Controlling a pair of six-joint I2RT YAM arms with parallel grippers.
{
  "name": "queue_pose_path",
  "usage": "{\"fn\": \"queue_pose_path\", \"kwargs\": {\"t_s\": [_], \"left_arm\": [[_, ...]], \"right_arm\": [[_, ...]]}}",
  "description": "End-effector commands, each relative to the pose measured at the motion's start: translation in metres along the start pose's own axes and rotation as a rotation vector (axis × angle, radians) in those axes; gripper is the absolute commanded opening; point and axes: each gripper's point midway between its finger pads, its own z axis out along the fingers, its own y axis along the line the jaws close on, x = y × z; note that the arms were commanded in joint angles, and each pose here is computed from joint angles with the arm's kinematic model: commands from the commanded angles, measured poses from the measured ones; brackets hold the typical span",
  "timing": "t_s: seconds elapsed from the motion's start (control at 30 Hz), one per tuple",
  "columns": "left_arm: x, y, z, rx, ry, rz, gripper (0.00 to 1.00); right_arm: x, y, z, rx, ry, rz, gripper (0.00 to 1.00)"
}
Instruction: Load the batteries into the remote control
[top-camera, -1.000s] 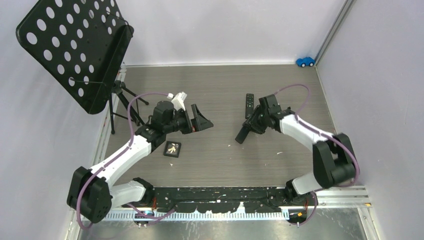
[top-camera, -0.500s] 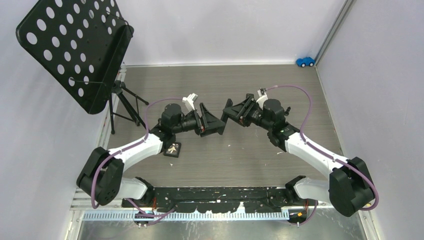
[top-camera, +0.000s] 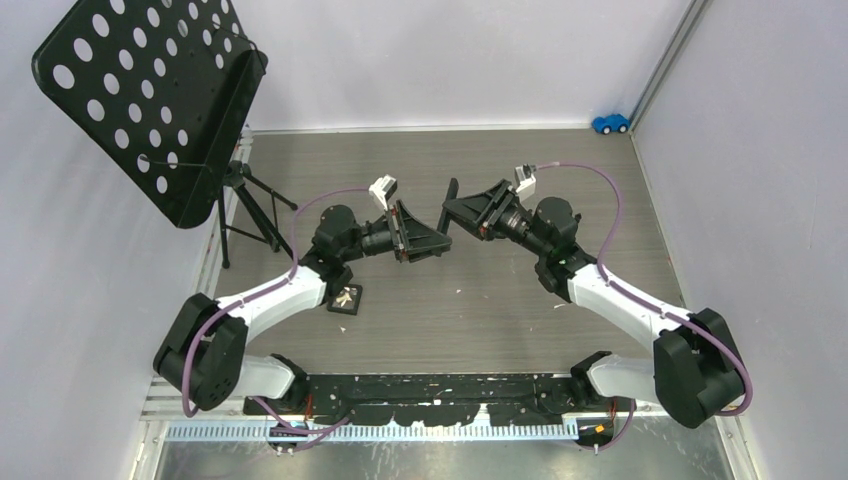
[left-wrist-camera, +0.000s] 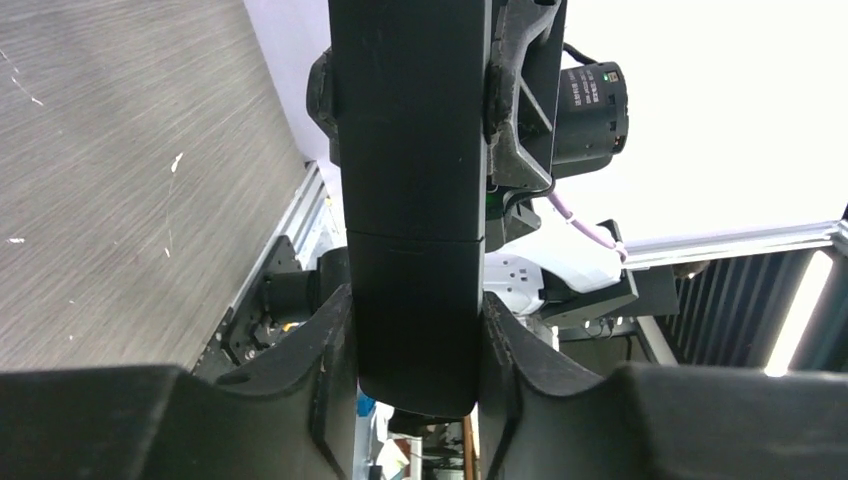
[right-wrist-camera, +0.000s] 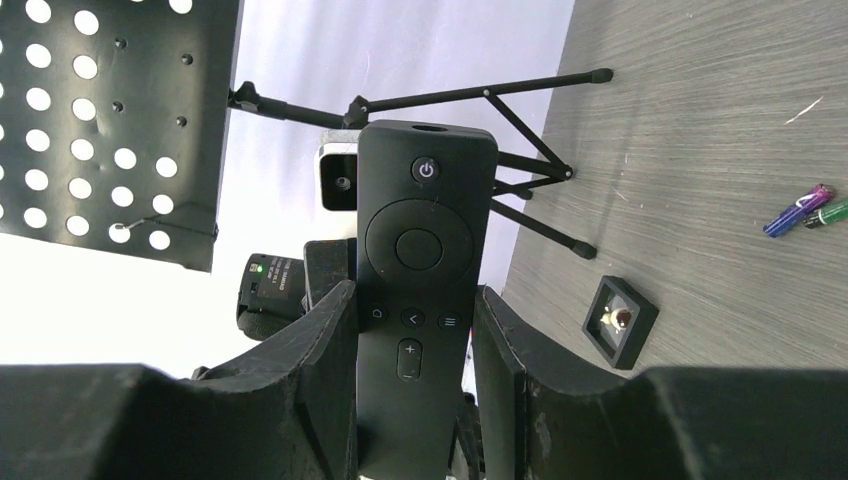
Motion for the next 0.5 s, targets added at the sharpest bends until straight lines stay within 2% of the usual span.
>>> {"fn": "queue_pose_path", "kwargs": {"t_s": [0.0,0.1,0.2,0.33,0.47], "left_arm": [[-0.003,-0.028,0.005,0.098,0.021,0.092,0.17],[-0.002,-0.018,0.005,0.041,0.036,0.181,0.0],[0.0,0.003,0.0,-0.108,0.044,0.334,0.0],[0.003,0.034,-0.015,-0.378,0.085,0.677,0.0],[-0.003,0.043,-0.025,-0.474,0.104,0.856,0.0]], "right_arm": [[0.003,0.028,-0.001,-0.105,0.029,-0.037,0.28],[-0.001,0.02,-0.006,-0.052,-0.01,-0.079,0.52],[-0.014,0.013,-0.016,0.053,-0.087,-0.14,0.71],[-0.019,0.007,-0.033,0.22,-0.084,-0.226,0.82],[-0.021,-0.009,-0.049,0.428,-0.017,-0.293,0.86]]}}
